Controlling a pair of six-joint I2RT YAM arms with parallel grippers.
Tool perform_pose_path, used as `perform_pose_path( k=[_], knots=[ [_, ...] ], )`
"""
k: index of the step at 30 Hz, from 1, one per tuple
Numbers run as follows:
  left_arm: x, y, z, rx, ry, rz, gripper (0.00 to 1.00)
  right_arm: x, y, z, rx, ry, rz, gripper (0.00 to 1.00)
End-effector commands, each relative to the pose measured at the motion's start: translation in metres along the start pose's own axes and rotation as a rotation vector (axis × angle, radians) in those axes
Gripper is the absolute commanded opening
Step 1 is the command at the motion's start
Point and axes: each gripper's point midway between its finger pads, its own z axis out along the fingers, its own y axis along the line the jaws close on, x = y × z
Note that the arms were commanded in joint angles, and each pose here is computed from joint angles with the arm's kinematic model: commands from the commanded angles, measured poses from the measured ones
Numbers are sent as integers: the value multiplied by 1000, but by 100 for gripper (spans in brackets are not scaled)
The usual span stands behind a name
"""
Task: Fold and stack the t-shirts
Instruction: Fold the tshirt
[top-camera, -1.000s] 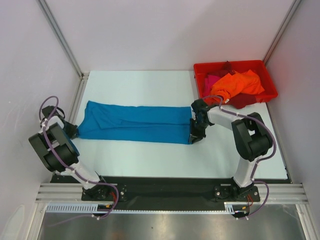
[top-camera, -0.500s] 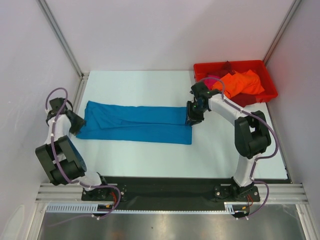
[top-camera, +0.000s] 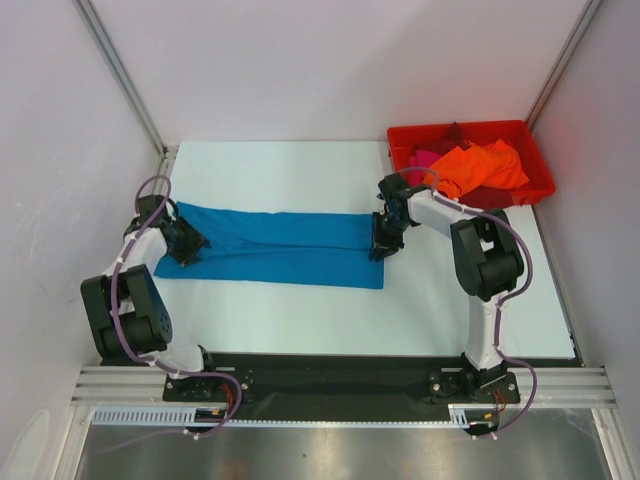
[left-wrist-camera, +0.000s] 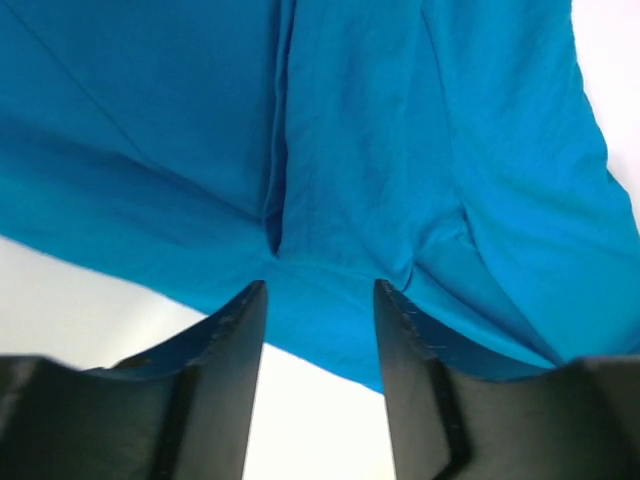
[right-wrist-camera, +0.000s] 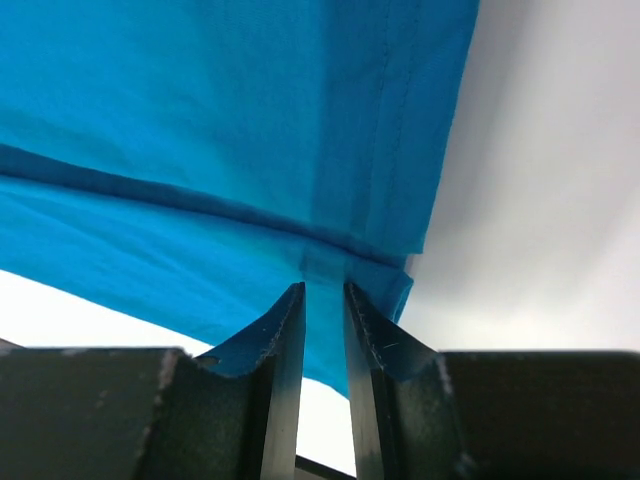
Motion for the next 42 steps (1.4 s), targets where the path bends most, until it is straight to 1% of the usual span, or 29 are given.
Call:
perform_pose_path(
  k=[1,5,9,12,13,15,16,18,19,20,22,23,24,26,27,28,29,31,32,34,35,36,37,38,39,42],
  knots=[
    [-12,-17,7,72,-23,-44,54,-17,13,-30,-37,-95,-44,27],
    [-1,-9,25,36,35,-90,50,-17,11,-43,-48,-122,-28,27],
    [-10,-9,31,33,11,-94,45,-16,7,-54,-51,-144,-22,26],
    [-14,-10,35,18,23,-91,34,-16,5,-60,-53,-156,-14,26],
    [-16,-13,34,30,17,-89,27,-16,3,-61,-52,-156,-13,26],
    [-22,-21,32,49,0,-69,20,-17,1,-64,-45,-165,-12,26],
    [-21,-27,31,50,1,-47,14,-17,0,-65,-42,-164,-11,26],
    [-30,-43,27,68,-18,-6,12,-17,0,-65,-40,-166,-13,26],
    [-25,-50,30,67,0,17,13,-17,-1,-65,-39,-165,-8,26],
    [-32,-60,28,82,-12,31,13,-16,-1,-64,-40,-162,-10,26],
    [-27,-74,33,96,4,55,14,-15,-2,-61,-40,-154,-3,26],
    [-31,-84,33,118,-4,60,15,-14,-2,-61,-41,-152,-5,26],
    [-33,-92,36,143,-6,56,19,-15,-2,-61,-40,-151,-2,27],
    [-32,-113,43,193,20,71,23,-12,-3,-57,-38,-141,-1,27],
    [-33,-121,45,206,24,78,28,-11,-4,-56,-36,-137,-1,27],
    [-28,-124,46,191,48,91,43,-10,-5,-55,-35,-135,0,27],
    [-39,-124,46,159,27,89,53,-7,-6,-53,-33,-126,2,27],
    [-40,-119,39,131,23,96,72,-7,-7,-53,-33,-126,2,27],
    [-44,-113,35,108,-3,104,78,-6,-8,-52,-33,-124,4,27],
    [-53,-113,16,104,-58,147,79,-6,-7,-51,-36,-129,5,27],
    [-54,-110,12,97,-73,159,78,-5,-7,-51,-39,-126,4,28],
    [-62,-111,-2,103,-126,182,78,-4,-7,-49,-40,-123,9,28],
    [-63,-111,-7,104,-145,190,76,-4,-7,-48,-45,-122,7,28],
    [-60,-106,-9,97,-150,199,73,-3,-7,-44,-44,-110,9,28],
    [-63,-103,-12,87,-170,212,68,-3,-7,-43,-44,-110,9,28],
    [-54,-94,-6,72,-134,219,63,-6,-3,-43,-53,-111,2,28]
  ],
)
